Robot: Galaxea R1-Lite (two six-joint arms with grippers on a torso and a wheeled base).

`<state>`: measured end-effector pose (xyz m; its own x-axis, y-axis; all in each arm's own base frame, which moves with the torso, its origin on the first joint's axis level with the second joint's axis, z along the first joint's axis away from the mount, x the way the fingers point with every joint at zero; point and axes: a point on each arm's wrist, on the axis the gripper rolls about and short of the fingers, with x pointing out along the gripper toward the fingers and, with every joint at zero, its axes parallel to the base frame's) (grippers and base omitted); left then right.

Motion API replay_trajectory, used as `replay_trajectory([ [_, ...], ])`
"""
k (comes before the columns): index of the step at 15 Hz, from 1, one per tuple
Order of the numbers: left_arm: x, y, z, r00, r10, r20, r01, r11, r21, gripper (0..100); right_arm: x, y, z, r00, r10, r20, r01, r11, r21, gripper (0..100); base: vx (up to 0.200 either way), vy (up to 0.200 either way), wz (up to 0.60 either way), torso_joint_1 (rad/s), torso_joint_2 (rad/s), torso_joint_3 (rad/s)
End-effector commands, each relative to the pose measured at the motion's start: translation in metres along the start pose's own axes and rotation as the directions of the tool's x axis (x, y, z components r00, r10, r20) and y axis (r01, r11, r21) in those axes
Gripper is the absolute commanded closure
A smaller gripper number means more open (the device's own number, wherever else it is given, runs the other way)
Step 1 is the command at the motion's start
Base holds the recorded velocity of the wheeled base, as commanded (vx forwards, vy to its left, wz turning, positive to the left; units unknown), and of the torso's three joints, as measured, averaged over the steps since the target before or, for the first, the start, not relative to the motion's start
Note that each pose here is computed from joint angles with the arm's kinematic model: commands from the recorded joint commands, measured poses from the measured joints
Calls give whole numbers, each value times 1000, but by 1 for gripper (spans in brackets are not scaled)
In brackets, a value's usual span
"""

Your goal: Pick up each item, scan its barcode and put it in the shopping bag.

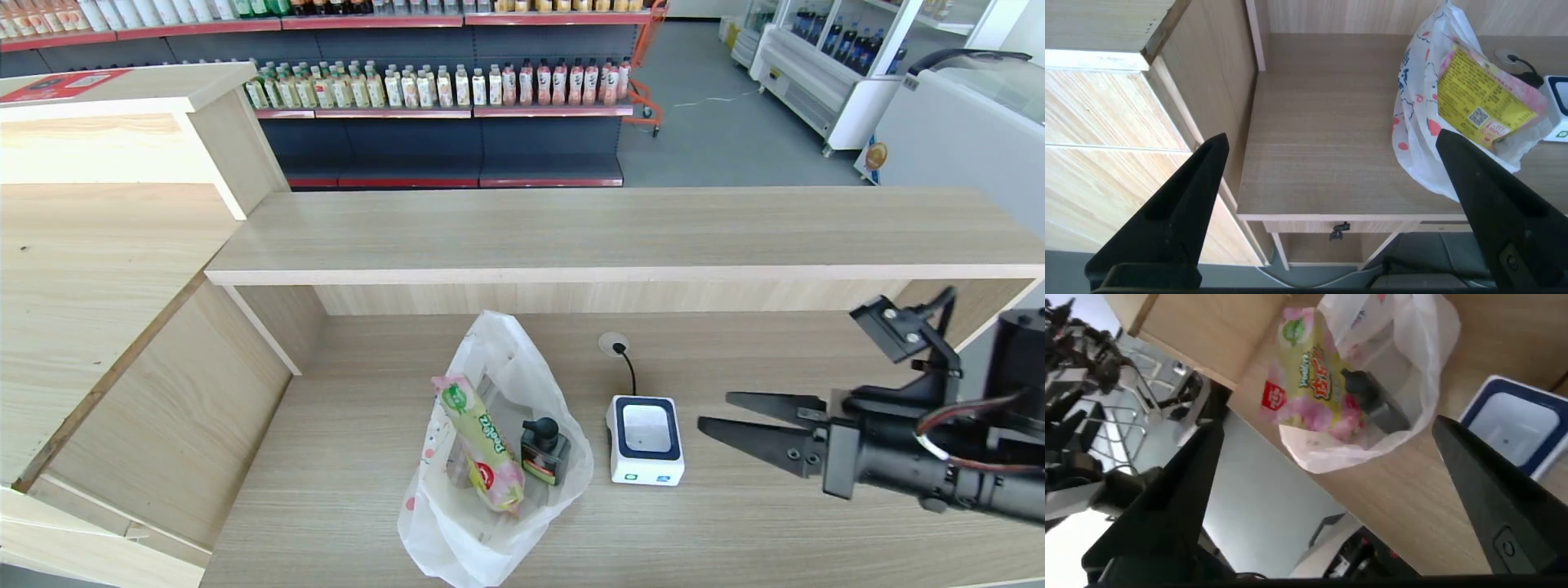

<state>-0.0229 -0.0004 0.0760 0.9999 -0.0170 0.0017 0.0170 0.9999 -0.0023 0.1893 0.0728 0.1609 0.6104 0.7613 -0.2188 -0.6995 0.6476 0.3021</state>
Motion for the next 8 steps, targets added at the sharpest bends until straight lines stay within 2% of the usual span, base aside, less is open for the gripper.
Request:
replay_trajectory([
  [1, 0, 0, 0, 1000, -1, 0, 1, 1000, -1, 0, -92, 16, -62, 898, -439, 45, 441, 889, -124, 0, 0, 0, 0, 0, 0, 0],
  [2, 0, 0, 0, 1000, -1, 1, 1, 1000, -1, 0, -106, 25, -76, 821, -564, 88, 568, 822, -31, 0, 0, 0, 0, 0, 0, 0],
  [3, 0, 0, 0, 1000, 0, 1, 0, 1000, -1, 0, -112, 31, -85, 796, -598, 93, 601, 799, -11, 0, 0, 0, 0, 0, 0, 0],
  [4, 0, 0, 0, 1000, -1, 1, 1, 1000, -1, 0, -132, 47, -101, 747, -648, 148, 656, 754, -11, 0, 0, 0, 0, 0, 0, 0],
  [6, 0, 0, 0, 1000, 0, 0, 0, 1000, -1, 0, -152, 61, -132, 719, -676, 163, 683, 730, 12, 0, 0, 0, 0, 0, 0, 0],
  [7, 0, 0, 0, 1000, 0, 0, 0, 1000, -1, 0, -157, 65, -141, 706, -680, 197, 689, 724, 29, 0, 0, 0, 0, 0, 0, 0],
  [8, 0, 0, 0, 1000, 0, 1, 0, 1000, -1, 0, -158, 68, -143, 725, -645, 241, 662, 750, 17, 0, 0, 0, 0, 0, 0, 0],
])
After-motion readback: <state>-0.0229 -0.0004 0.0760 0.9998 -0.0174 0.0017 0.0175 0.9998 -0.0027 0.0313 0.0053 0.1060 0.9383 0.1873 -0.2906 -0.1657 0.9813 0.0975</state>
